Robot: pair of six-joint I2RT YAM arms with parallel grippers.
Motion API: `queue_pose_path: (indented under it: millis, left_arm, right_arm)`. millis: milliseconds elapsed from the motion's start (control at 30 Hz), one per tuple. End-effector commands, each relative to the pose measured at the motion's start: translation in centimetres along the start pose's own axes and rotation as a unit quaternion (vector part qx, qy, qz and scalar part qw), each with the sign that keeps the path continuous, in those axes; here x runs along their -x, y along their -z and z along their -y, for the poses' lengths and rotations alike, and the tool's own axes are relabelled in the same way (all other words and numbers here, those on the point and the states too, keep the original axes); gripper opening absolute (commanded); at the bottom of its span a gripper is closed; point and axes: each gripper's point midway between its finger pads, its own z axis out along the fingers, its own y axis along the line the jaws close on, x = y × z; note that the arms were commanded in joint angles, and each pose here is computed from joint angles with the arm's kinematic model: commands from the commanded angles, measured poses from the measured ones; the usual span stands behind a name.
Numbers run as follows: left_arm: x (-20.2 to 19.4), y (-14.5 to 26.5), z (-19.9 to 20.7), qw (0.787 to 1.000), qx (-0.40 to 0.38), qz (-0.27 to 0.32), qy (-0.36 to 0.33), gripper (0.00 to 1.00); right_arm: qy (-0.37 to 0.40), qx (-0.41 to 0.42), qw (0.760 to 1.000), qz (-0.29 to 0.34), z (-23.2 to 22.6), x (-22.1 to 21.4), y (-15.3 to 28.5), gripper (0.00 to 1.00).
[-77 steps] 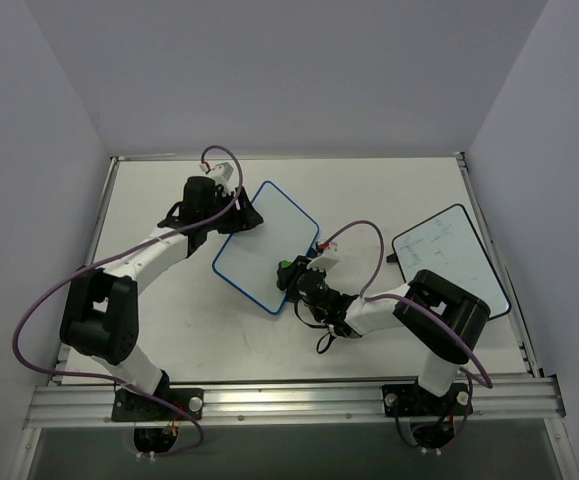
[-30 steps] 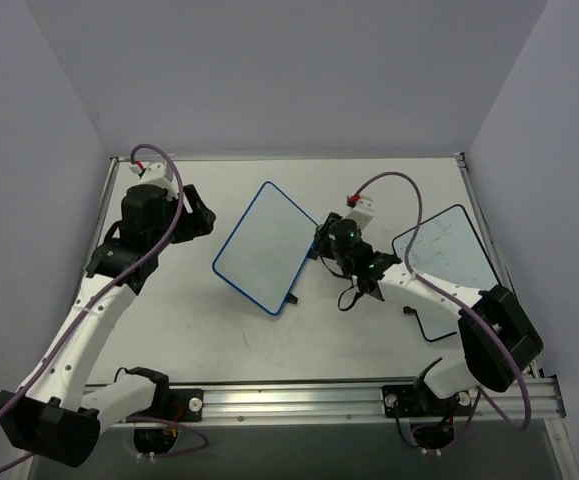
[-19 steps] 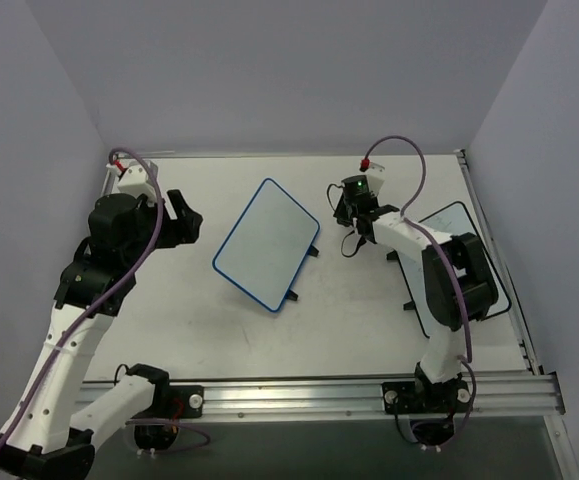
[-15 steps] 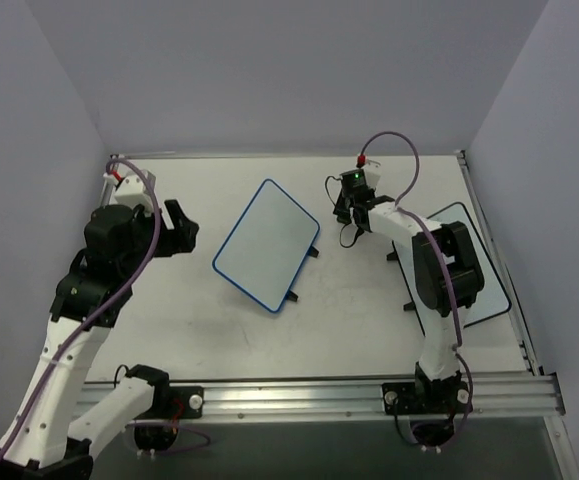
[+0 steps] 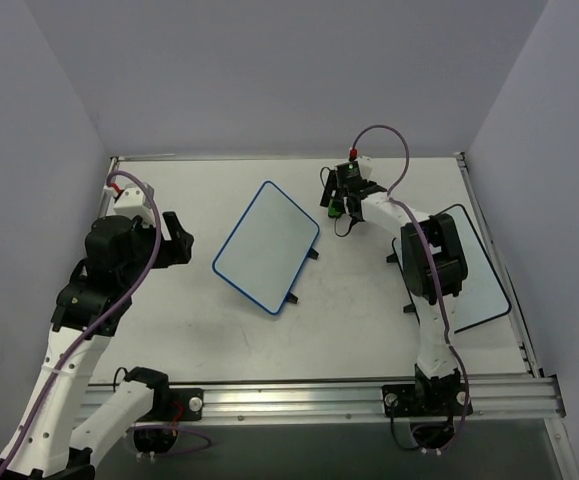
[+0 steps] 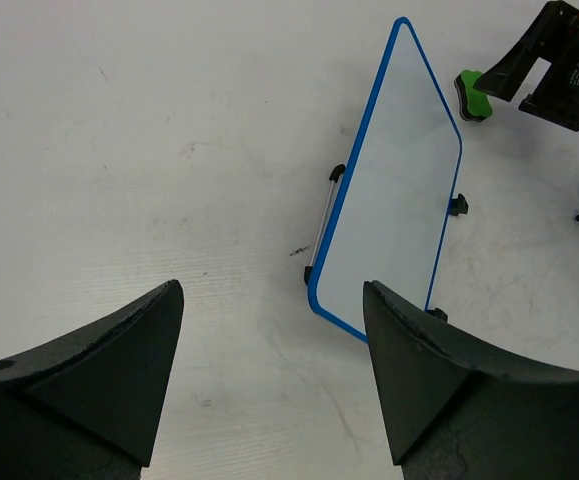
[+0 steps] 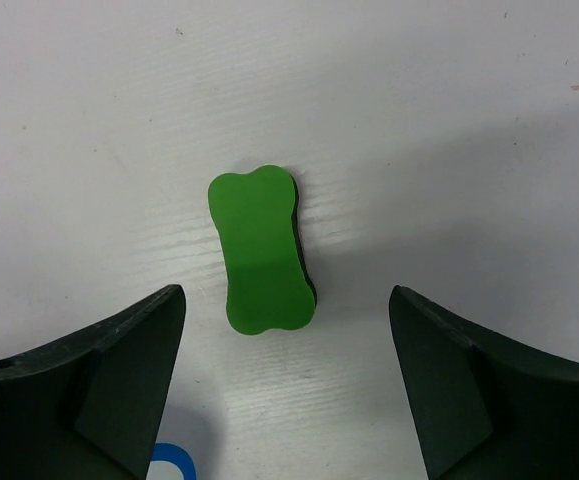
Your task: Erase the whiteboard
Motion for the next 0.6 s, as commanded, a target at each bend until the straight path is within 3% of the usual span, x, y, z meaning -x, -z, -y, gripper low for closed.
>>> queue_pose_path:
  millis: [0, 100, 167, 367, 533, 567]
  left_arm:
    - [0.6, 0.3, 0.0, 1.0, -0.009, 0.014, -0.002, 0.81]
    - [0.7, 0.2, 0.0, 1.0, -0.013, 0.014, 0.002, 0.81]
    - [0.7, 0.3, -0.1, 1.0, -0.013, 0.015, 0.005, 0.81]
    - [0.9, 0.4, 0.1, 0.999, -0.026, 0.02, 0.015, 0.81]
    - [0.9, 0.3, 0.1, 0.999, -0.029, 0.018, 0.014, 0.81]
    - [0.9, 0.4, 0.2, 0.999, -0.031, 0.018, 0.015, 0.81]
  right_arm:
    - [0.002, 0.014, 1.0, 0.021, -1.0, 1.7, 2.0, 0.79]
    - [0.002, 0.024, 0.999, 0.049, -1.7, 3.4, 4.6, 0.83]
    - [0.002, 0.038, 0.997, 0.072, -2.2, 4.3, 7.4, 1.0]
    - [-0.016, 0.1, 0.985, 0.139, -2.8, 5.8, 17.0, 1.0]
    - [-0.026, 0.158, 0.964, 0.211, -1.7, 5.7, 26.7, 1.0]
    - [-0.026, 0.155, 0.966, 0.205, -0.7, 4.1, 26.8, 1.0]
